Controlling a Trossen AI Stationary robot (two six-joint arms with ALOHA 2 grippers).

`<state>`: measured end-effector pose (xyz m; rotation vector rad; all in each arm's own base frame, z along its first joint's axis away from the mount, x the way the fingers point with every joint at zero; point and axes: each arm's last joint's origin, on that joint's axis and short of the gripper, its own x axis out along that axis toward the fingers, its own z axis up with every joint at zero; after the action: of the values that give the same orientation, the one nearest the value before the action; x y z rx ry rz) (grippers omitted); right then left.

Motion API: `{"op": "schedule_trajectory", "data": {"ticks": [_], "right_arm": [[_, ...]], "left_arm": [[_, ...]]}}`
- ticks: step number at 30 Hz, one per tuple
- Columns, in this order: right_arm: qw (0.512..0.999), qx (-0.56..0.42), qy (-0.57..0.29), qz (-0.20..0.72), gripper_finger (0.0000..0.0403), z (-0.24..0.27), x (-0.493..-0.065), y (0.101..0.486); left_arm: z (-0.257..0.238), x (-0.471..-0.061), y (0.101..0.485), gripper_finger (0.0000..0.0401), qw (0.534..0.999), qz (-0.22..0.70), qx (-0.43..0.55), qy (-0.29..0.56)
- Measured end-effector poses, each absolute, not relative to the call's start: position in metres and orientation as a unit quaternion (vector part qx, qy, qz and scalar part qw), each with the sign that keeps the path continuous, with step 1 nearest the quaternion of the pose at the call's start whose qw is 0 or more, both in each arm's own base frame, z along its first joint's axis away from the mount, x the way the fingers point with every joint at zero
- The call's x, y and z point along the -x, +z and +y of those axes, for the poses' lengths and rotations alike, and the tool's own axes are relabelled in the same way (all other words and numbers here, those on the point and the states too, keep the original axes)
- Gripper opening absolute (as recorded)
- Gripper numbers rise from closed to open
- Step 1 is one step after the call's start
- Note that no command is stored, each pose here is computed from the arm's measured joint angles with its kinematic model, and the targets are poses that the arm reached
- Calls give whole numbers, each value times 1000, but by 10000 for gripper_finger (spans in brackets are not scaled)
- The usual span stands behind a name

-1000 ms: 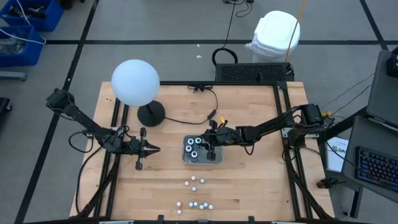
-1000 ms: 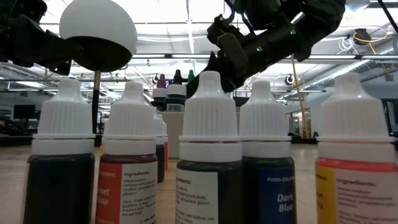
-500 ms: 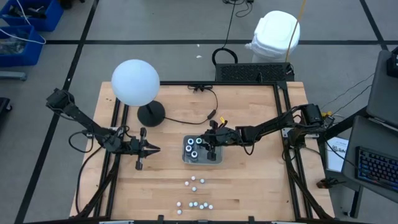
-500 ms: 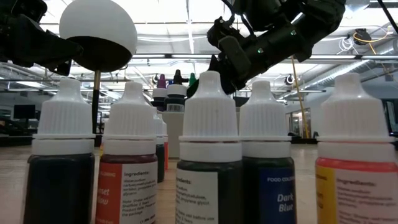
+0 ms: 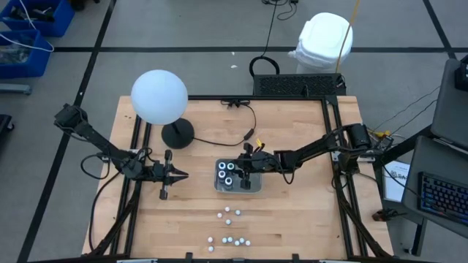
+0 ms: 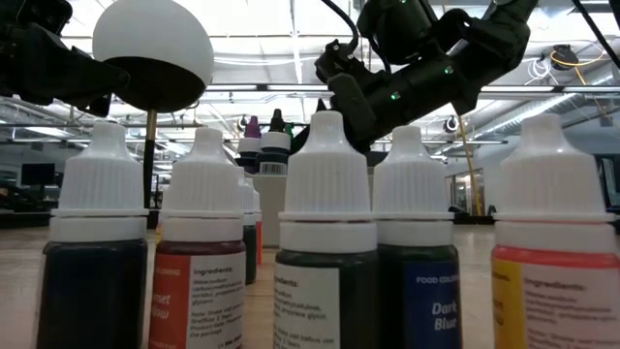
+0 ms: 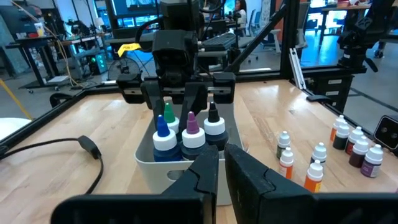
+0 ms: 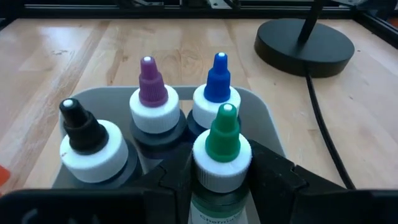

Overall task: Pick & Place food coloring
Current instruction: Put the big green food coloring bottle into the gray bin, then put the small orange food coloring bottle into the gray bin

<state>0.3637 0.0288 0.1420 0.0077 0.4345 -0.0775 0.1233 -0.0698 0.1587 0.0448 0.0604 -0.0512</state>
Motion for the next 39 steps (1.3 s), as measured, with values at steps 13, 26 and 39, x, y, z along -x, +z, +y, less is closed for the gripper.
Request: {"op": "schedule_trajectory", "data": {"ticks": [13,26,39], "right_arm": [[979,16,-34,199,148,29,-361,155],[979,20,-29,203,189,28,-333,211],[988,34,56,137,68,34,-222,256]], "left_arm": [[-70,-123,159,37,999,30,-10,-25],[-70,-123,159,37,998,29,-47,-26],[-74,-131,185,37,992,-2,-128,2]]}}
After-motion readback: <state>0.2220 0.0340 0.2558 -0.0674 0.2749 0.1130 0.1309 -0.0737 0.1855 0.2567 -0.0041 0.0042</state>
